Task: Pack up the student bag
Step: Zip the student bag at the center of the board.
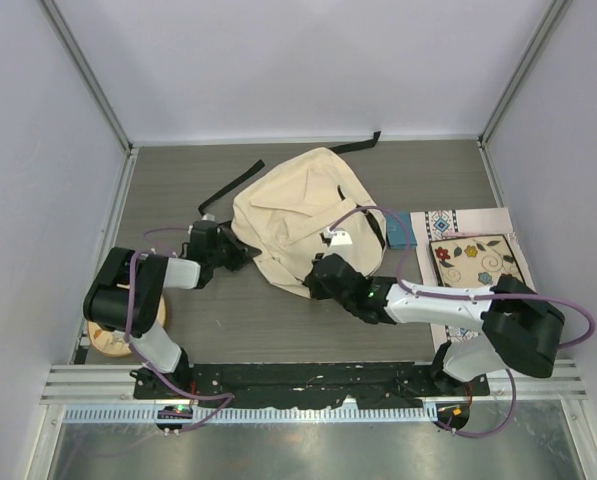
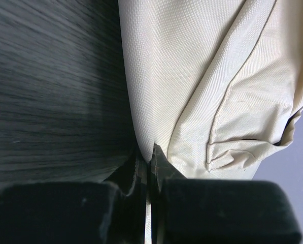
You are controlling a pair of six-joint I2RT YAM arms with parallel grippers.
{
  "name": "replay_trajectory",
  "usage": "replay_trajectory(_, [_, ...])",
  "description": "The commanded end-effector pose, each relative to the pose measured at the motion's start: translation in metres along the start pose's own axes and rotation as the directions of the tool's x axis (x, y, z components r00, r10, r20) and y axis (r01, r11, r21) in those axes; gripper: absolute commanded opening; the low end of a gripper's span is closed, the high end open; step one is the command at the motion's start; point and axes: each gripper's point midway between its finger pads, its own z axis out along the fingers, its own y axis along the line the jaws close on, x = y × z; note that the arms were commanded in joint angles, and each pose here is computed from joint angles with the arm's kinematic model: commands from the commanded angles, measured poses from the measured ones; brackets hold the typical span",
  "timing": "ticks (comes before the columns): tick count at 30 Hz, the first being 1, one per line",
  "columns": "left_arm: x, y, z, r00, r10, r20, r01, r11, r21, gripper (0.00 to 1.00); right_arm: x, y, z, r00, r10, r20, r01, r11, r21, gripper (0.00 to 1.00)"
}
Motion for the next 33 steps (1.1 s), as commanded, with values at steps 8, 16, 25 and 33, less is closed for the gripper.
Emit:
replay_trajectory(8, [-0.040, 0.037, -0.022, 0.998, 0.039, 0.046, -0.032, 0.989, -0.143, 0.00, -0.010, -0.013, -0.032, 0.998, 0.000, 0.058, 0.001, 1.000, -0.015, 0.01])
replay_trajectory(16, [-0.042, -0.001, -0.049, 0.980, 0.195, -0.026, -0.196, 0.979, -0.054, 0.58, -0.012, -0.002, -0.030, 0.997, 0.041, 0.059, -0.038, 0.997, -0.061, 0.01])
replay_trajectory(25, [0.015, -0.018, -0.122, 0.994, 0.084, -0.066, -0.088, 0.994, -0.066, 0.93, -0.022, 0.016, -0.021, 0.996, 0.045, 0.076, -0.038, 0.995, -0.092, 0.01])
replay_trajectory(33, [0.076, -0.046, -0.138, 0.996, -0.059, -0.060, 0.062, 0.997, 0.045, 0.95, -0.024, 0.017, -0.021, 0.995, 0.049, 0.081, -0.041, 0.994, -0.098, 0.01])
